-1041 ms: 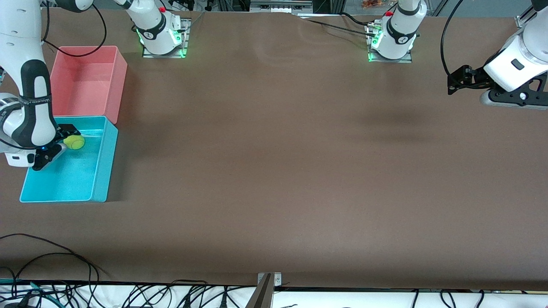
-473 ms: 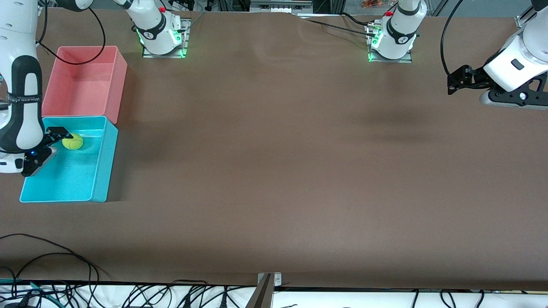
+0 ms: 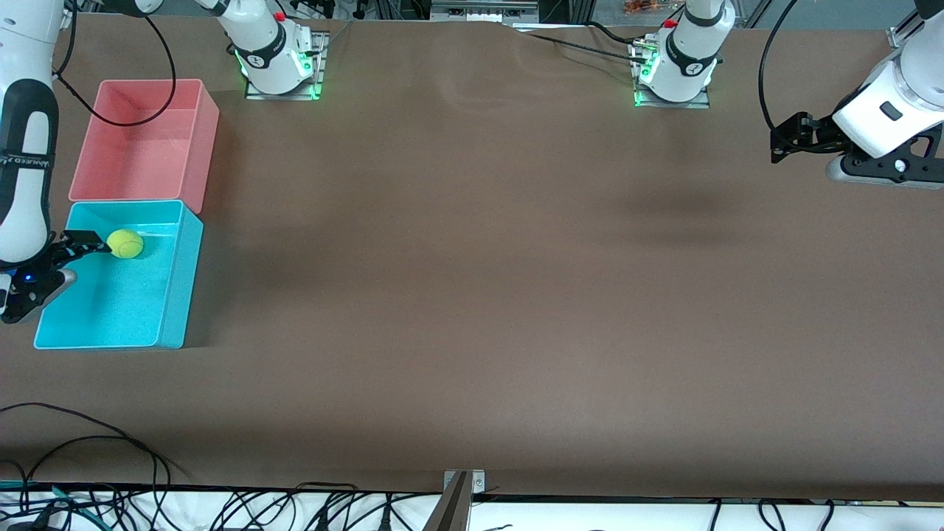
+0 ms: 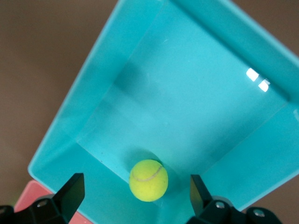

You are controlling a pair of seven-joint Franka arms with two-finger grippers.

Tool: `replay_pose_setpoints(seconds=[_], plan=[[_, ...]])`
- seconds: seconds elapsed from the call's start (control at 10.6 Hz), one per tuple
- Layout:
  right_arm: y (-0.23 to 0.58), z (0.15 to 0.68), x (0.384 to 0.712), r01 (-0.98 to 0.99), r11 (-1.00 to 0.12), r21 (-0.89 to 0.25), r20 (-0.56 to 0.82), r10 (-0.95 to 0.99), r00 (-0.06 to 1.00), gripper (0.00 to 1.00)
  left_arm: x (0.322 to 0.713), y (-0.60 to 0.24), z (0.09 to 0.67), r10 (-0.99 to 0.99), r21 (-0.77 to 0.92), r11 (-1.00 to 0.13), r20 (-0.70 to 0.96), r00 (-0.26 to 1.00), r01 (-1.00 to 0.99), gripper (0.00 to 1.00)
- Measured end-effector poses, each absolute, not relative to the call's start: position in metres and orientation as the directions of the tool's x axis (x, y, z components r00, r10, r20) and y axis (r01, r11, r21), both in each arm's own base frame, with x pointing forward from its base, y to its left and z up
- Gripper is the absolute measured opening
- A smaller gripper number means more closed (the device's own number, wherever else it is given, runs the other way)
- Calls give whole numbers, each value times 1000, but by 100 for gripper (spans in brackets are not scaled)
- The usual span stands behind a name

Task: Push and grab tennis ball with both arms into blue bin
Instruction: 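Open the right gripper to release the ball into the bin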

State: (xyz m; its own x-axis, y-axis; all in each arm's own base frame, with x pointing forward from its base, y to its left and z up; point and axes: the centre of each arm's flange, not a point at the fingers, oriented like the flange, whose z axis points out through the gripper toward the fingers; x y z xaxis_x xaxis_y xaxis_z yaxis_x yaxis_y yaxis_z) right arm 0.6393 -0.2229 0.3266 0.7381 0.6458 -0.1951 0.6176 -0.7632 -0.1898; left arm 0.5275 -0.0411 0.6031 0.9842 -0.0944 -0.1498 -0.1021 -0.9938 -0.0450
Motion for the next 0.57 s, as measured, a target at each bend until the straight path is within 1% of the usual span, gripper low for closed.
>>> replay_pose_setpoints(seconds=[0.57], plan=[[-178, 403, 671, 503, -857, -110, -190, 515, 836, 100, 528, -41, 603, -95, -45, -994, -150, 984, -102, 100]])
